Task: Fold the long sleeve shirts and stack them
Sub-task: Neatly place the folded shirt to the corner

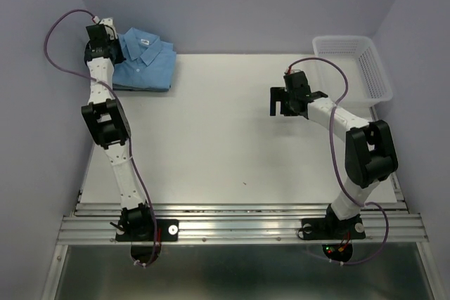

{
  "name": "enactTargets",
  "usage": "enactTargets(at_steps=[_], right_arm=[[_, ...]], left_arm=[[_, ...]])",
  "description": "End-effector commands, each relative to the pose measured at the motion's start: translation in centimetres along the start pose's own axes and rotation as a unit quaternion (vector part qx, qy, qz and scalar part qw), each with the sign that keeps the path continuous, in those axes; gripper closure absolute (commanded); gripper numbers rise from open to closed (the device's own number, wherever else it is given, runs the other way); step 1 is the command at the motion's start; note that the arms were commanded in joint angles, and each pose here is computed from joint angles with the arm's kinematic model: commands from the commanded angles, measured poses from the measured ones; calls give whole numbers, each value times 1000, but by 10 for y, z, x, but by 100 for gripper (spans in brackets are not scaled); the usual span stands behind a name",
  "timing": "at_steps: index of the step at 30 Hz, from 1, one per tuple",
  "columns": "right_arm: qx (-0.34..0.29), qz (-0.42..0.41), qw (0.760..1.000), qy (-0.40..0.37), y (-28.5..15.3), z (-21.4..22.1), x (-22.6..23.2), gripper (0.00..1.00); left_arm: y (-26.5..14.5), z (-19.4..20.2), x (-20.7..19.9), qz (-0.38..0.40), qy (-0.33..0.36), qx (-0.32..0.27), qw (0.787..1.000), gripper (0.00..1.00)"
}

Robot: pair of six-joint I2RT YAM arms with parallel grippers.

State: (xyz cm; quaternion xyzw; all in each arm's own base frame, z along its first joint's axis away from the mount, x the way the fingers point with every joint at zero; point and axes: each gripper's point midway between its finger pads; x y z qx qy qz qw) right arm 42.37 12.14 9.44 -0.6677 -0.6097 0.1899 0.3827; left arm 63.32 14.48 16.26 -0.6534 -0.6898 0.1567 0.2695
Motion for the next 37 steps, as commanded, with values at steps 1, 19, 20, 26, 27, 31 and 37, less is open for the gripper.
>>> enactTargets(at_steps=[1,19,20,26,27,31,37], right_arm=[[-17,12,1000,0,-1,-18,0,0],[-60,22,997,48,-30,-37,-4,0],[-87,9,994,68,-42,-49,0,0],[-164,-14,978,124,-76,-56,-12,0],[-195,-39,971,134,-90,-67,-8,0],[-239,-61,955,167,-110,-64,-17,0],[-269,-76,943,179,-130,-55,-29,0]], left_arm=[[-23,-78,30,-28,-28,-131,991,100],[-123,-120,66,-149,-156,-166,962,1],[-140,-125,66,-152,-164,-174,959,1],[-248,-113,33,-174,-199,-185,946,1],[-264,-93,13,-164,-205,-178,948,1],[-302,-37,-46,-117,-249,-210,938,1],[-349,-14,-91,-31,-248,-277,928,1]])
Point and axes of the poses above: each gripper's point midway between its finger pads, its own y axis out along the fingers, its own x axis along the line the jaws close on, z = x × y, and after that the axes turned 15 degrees about y, right-handed
